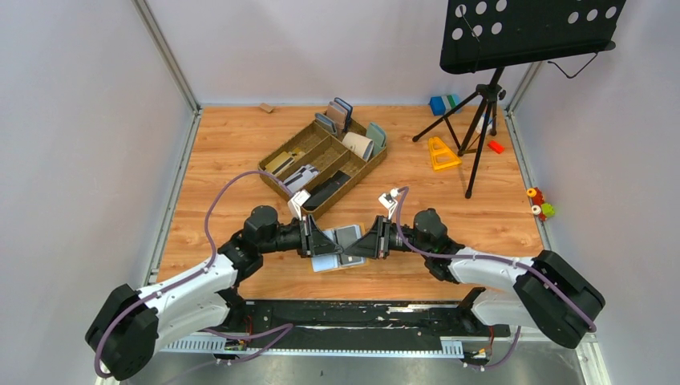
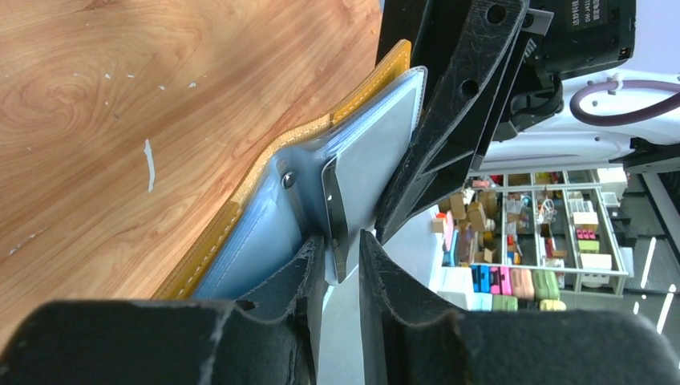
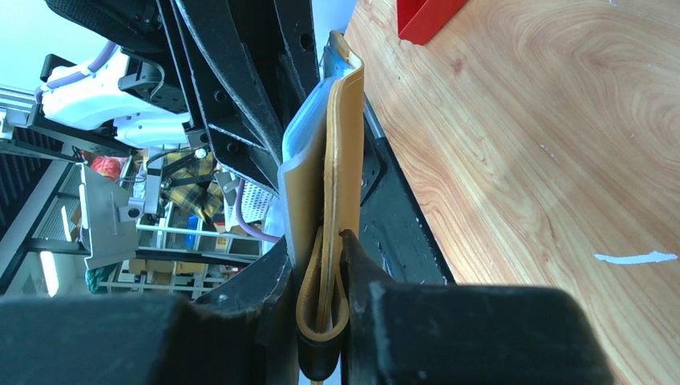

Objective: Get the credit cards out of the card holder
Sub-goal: Remove the credit card from the card holder.

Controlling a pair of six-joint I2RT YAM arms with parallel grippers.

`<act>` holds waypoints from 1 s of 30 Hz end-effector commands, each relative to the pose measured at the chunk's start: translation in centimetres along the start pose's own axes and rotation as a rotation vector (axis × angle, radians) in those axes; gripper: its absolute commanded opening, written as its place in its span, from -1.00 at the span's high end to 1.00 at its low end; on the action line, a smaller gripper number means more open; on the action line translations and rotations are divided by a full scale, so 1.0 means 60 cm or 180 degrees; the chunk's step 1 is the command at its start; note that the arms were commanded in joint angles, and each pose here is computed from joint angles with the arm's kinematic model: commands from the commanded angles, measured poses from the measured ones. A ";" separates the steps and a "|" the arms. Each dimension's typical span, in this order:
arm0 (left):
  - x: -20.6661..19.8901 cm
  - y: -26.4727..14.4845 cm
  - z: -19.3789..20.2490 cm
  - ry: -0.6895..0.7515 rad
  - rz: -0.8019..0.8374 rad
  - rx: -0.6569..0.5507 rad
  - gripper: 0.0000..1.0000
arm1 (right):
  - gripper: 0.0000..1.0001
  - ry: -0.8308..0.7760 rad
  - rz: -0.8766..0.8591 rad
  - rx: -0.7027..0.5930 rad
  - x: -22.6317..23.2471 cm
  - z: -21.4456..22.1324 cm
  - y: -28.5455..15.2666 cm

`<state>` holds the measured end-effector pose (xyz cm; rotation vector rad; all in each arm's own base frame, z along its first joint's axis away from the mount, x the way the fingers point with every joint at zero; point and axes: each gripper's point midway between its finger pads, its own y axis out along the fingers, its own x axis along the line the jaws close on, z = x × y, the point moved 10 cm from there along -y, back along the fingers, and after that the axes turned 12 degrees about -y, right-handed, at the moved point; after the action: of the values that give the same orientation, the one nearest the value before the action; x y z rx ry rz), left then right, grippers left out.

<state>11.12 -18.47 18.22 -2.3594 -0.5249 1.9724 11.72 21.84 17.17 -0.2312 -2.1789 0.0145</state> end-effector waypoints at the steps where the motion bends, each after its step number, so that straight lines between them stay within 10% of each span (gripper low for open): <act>1: -0.039 0.004 -0.008 0.0182 0.0473 0.0013 0.51 | 0.97 -0.0232 -0.0466 -0.0131 0.035 -0.021 0.007; 7: -0.037 0.008 -0.012 0.0145 0.0543 -0.0099 1.00 | 0.62 -0.0211 -0.0473 -0.0115 0.034 -0.018 0.006; 15: -0.027 0.009 -0.012 0.0179 0.0334 -0.0090 1.00 | 0.13 -0.0222 -0.0349 -0.0183 0.030 -0.017 -0.007; 23: -0.016 0.007 -0.010 0.0195 0.0170 -0.0097 1.00 | 0.20 -0.0182 -0.0212 -0.0204 0.022 -0.017 -0.020; 30: -0.012 -0.003 -0.013 0.0210 0.0092 -0.0137 1.00 | 0.74 -0.0134 -0.0099 -0.0206 0.014 -0.016 -0.027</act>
<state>11.28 -18.61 18.22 -2.4008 -0.5056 1.9670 11.74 20.49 17.61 -0.2538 -2.1781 -0.0264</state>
